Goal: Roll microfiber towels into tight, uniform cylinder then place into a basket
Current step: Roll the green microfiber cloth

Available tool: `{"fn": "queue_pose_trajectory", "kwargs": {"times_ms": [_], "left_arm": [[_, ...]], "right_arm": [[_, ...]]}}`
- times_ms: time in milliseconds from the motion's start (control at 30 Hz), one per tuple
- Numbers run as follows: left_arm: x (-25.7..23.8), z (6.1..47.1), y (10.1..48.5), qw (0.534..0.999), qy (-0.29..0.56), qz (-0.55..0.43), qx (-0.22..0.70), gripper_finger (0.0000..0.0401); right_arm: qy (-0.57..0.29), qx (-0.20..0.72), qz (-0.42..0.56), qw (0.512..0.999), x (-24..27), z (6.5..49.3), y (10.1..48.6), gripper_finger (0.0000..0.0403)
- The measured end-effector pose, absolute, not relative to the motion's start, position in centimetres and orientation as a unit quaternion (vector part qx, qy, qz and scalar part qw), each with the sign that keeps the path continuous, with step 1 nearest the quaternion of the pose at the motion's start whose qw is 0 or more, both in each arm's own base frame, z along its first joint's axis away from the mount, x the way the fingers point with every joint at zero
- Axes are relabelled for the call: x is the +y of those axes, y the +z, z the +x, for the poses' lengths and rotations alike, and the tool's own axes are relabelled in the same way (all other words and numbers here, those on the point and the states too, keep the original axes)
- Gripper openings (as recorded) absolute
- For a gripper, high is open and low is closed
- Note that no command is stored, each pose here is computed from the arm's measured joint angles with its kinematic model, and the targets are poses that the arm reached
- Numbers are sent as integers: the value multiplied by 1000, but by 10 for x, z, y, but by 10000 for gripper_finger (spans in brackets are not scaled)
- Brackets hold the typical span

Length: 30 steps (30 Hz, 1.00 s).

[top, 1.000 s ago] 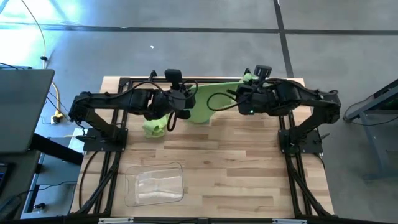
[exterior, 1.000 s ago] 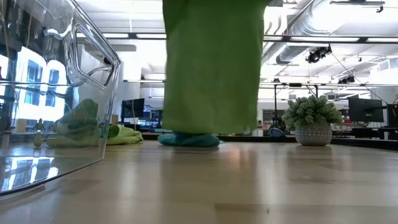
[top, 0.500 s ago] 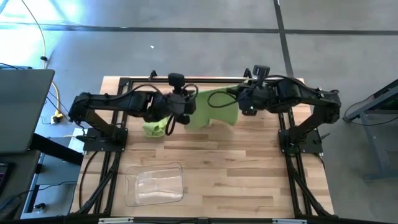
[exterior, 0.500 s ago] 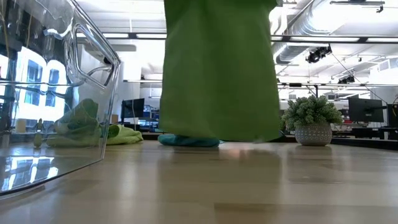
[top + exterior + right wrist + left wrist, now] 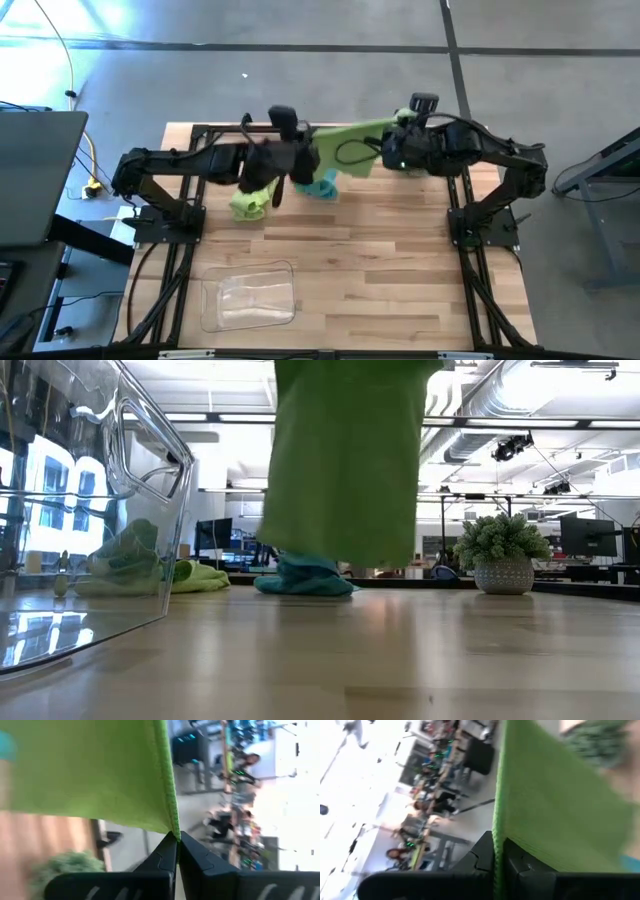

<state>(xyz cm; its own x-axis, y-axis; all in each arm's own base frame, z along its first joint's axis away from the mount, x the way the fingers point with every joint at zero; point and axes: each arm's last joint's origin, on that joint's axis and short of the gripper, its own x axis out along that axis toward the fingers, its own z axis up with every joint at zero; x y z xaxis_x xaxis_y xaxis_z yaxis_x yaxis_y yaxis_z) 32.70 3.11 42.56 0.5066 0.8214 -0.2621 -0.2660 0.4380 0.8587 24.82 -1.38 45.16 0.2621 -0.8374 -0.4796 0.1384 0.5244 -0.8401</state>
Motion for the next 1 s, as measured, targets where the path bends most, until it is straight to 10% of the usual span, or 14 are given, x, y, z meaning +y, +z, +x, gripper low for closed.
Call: {"fn": "queue_pose_trajectory", "kwargs": {"times_ms": [267, 633, 1000], "left_arm": [[-40, 332, 374, 849, 191, 261, 418, 0], [-122, 379, 275, 839, 0, 151, 523, 0], [-132, 384, 275, 843, -112, 9, 525, 0]], "right_arm": [[-149, 524, -208, 813, 50, 253, 419, 0], [33, 671, -30, 740, 124, 246, 306, 0], [148, 629, 31, 762, 150, 254, 277, 0]]}}
